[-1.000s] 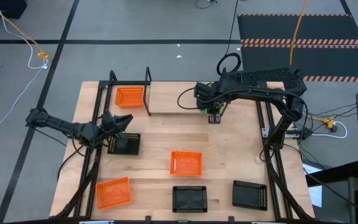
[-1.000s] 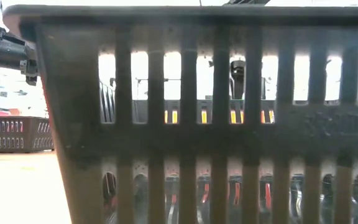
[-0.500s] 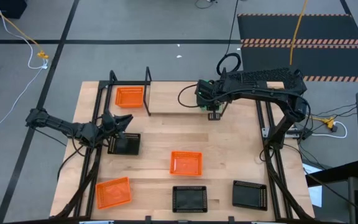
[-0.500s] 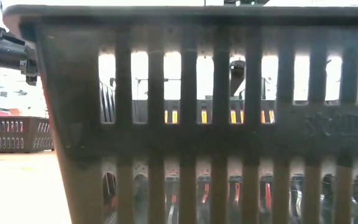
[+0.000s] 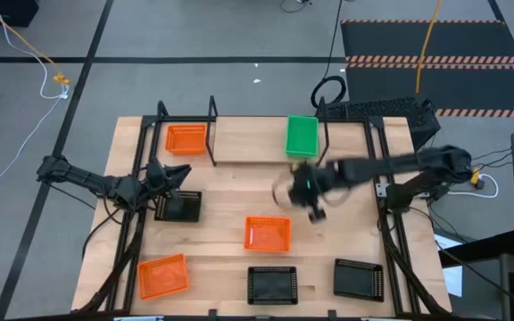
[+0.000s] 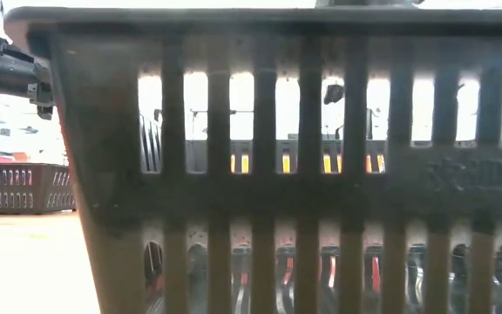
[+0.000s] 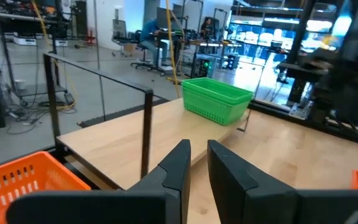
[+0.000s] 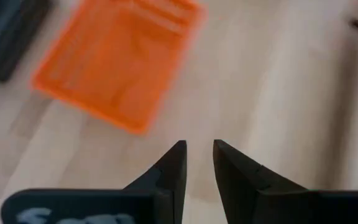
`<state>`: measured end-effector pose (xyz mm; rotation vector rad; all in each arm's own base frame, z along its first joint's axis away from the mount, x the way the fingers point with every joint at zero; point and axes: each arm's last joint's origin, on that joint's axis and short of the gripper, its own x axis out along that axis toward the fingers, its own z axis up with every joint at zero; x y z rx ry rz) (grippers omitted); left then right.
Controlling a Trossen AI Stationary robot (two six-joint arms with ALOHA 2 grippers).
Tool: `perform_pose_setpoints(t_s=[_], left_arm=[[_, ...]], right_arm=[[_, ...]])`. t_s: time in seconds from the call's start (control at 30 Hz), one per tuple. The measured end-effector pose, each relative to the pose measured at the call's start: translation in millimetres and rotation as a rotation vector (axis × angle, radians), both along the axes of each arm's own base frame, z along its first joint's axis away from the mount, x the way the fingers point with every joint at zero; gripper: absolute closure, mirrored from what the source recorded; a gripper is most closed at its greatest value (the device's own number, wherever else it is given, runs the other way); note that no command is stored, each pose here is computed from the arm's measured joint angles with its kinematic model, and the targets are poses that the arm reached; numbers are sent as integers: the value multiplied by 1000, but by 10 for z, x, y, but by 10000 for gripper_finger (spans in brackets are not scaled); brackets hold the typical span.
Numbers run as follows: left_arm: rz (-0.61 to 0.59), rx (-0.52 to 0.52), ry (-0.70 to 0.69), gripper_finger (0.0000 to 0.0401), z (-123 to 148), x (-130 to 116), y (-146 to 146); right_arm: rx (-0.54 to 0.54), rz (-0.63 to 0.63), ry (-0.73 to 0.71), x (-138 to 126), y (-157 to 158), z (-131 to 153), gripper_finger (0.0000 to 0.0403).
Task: Stack baskets on shelf by color
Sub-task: Put the bottom right orange bin on the shelf
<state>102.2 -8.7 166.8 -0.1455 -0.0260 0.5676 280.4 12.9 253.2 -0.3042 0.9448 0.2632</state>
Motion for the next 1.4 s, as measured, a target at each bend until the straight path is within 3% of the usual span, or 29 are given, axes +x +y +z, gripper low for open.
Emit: perform_pose_setpoints(t_s=[0.23, 0.47, 0.93, 1.13, 1.3, 1.4], left_arm=[[-28, -6, -26, 345, 25, 4, -7], [-27, 27, -31, 345, 54, 4, -7], [-42, -14, -24, 345, 18, 6, -12], [-76, -52, -25, 345, -4, 11, -20], [-82, -104, -19, 345, -43, 10, -22], [-80, -139, -5, 345, -80, 8, -22]], right_arm=[[-380, 243, -116, -53, 665, -171, 328], [-577, 594, -39, -95, 941, -367, 328], [-612, 822, 41, 105, 905, -733, 328], [-615, 818, 63, 214, 884, -923, 331], [-589, 742, -68, 304, 848, -788, 387], [-505, 710, -171, 354, 758, -540, 395]])
